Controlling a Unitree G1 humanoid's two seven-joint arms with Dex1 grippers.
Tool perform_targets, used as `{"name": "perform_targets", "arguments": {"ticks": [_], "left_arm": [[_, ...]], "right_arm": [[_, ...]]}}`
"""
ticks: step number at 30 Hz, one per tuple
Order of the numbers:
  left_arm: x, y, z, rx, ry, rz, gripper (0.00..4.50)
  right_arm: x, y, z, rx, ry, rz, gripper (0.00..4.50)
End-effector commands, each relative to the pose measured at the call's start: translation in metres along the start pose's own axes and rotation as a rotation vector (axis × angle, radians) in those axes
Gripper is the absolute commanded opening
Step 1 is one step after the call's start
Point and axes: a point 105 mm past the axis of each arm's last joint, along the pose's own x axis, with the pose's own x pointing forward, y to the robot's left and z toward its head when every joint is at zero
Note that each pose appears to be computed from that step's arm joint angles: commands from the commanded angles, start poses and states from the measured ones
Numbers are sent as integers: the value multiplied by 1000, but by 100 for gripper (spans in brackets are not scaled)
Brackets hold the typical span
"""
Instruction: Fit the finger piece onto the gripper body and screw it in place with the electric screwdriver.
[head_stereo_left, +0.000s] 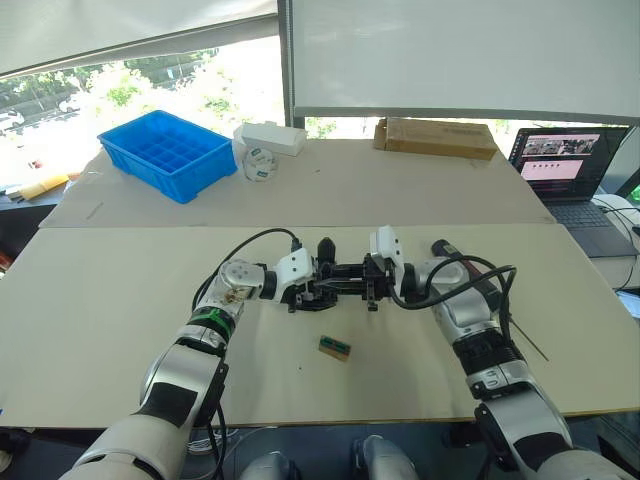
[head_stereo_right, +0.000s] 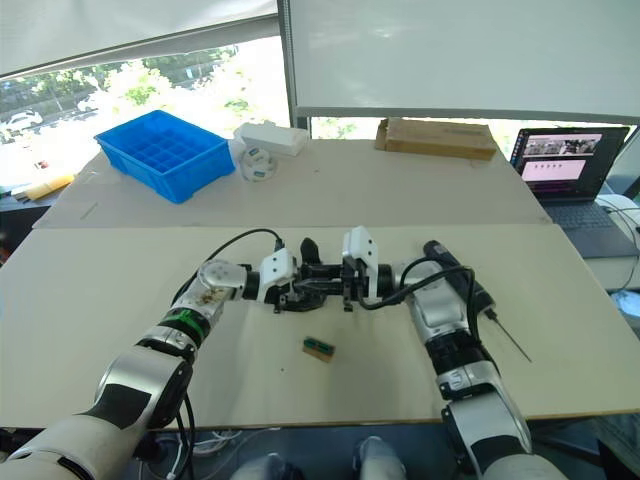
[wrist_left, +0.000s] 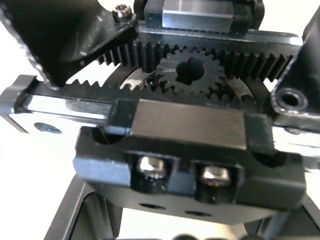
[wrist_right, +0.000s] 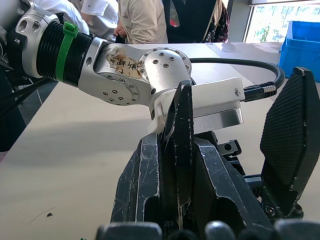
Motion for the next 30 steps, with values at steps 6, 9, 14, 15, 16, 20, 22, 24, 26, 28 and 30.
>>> {"name": "perform_targets", "arguments": {"ticks": [6, 9, 14, 15, 16, 20, 22, 24, 26, 28, 30], "left_arm": [[2, 10, 23, 63, -60, 22, 237], [3, 9, 22, 57, -62, 22, 237], [5, 7, 18, 42, -66, 31, 237], [5, 7, 17, 37, -65, 32, 237], [5, 6, 16, 34, -63, 33, 237], [3, 5, 9, -5, -40, 35, 340], [-3, 4, 4, -17, -31, 23, 416], [-14, 6, 2, -21, -25, 20, 448], [-38, 10, 6, -30, -45, 3, 450], [-57, 9, 12, -28, -65, -18, 450], [-78, 2, 26, -25, -87, -52, 450]], "right_arm": [[-21, -13, 11, 36, 97, -37, 237], [-34, -9, 42, -17, 84, -17, 310], [-59, 6, 64, -73, 133, -8, 310], [-63, 8, 68, -81, 146, -14, 310], [-66, 10, 70, -86, 154, -18, 310], [-80, 14, 79, -94, 197, -61, 310], [-91, 13, 78, -74, 249, -105, 310], [-105, 11, 73, -28, 339, -160, 335], [-130, 6, 64, 23, 482, -256, 398], [-148, 1, 59, 39, 580, -339, 447], [-173, -5, 53, 75, 689, -425, 447]]}}
